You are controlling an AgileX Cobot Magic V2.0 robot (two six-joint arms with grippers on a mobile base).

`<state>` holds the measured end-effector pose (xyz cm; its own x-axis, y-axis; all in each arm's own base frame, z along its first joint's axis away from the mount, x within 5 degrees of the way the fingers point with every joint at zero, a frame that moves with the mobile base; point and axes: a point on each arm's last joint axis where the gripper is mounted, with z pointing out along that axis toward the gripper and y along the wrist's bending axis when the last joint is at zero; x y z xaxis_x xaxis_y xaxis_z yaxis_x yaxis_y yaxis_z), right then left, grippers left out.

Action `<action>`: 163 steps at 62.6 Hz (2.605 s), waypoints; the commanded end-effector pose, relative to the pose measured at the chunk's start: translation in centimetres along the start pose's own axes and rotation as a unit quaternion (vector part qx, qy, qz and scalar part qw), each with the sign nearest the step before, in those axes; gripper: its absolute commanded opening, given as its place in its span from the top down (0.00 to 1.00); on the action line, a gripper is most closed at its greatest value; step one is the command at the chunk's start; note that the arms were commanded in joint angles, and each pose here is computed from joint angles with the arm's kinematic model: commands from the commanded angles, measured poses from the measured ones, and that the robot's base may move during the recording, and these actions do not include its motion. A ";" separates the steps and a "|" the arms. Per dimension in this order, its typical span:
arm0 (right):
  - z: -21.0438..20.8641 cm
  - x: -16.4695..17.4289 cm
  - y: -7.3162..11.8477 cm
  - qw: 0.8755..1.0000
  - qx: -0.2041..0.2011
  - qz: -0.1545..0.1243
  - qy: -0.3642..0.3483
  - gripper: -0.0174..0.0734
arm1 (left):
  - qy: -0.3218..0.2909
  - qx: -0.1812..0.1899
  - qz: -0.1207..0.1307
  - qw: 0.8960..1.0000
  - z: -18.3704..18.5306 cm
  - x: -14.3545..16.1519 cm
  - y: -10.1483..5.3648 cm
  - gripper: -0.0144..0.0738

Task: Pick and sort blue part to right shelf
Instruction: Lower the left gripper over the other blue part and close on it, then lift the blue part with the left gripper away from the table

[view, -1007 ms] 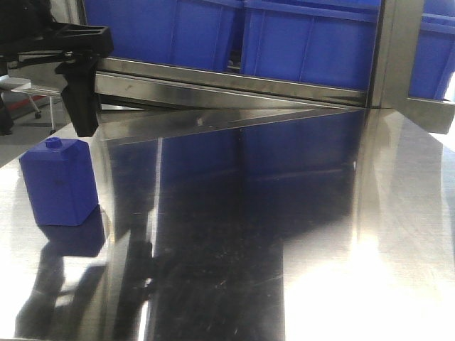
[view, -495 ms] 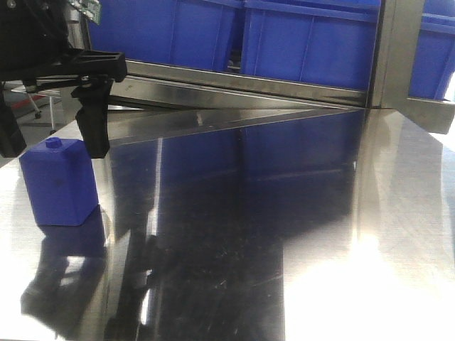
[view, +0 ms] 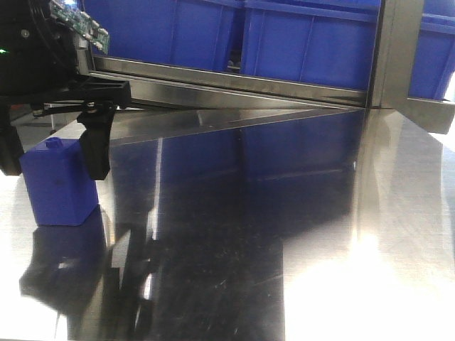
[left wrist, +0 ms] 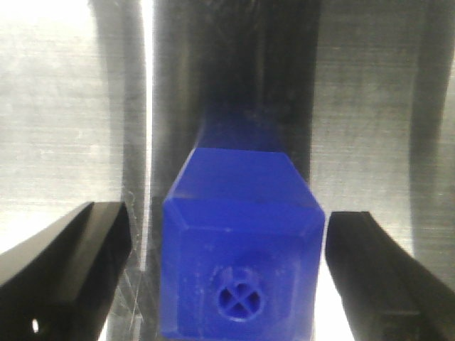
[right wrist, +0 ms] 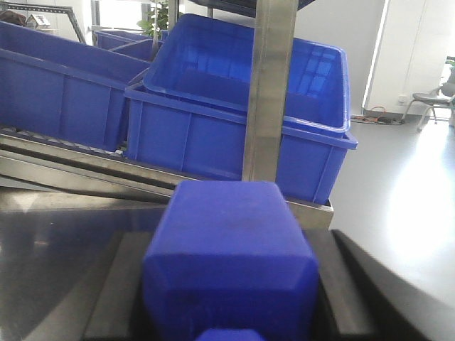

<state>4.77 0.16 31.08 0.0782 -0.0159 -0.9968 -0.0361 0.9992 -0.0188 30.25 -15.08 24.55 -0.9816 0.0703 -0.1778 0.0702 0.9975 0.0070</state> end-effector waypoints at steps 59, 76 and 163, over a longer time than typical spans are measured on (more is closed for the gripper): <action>-0.1 -1.7 -0.1 0.998 0.004 -0.007 -0.057 0.34 | -0.029 0.013 0.002 0.999 -2.0 -0.1 -0.6 0.45; -0.1 -1.7 -0.1 0.998 0.004 -0.007 -0.057 0.34 | -0.050 0.077 0.057 0.994 -4.6 0.8 -0.2 0.46; -0.1 -1.8 -0.1 0.998 0.004 -0.007 -0.057 0.34 | -0.610 0.044 0.015 0.791 -16.2 18.1 12.1 0.46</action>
<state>4.77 0.16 31.08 0.0782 -0.0159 -0.9968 -0.0361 0.9992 -0.0188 11.44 -1.82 35.04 -0.2471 0.0200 -0.9688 0.1631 0.9864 -0.0213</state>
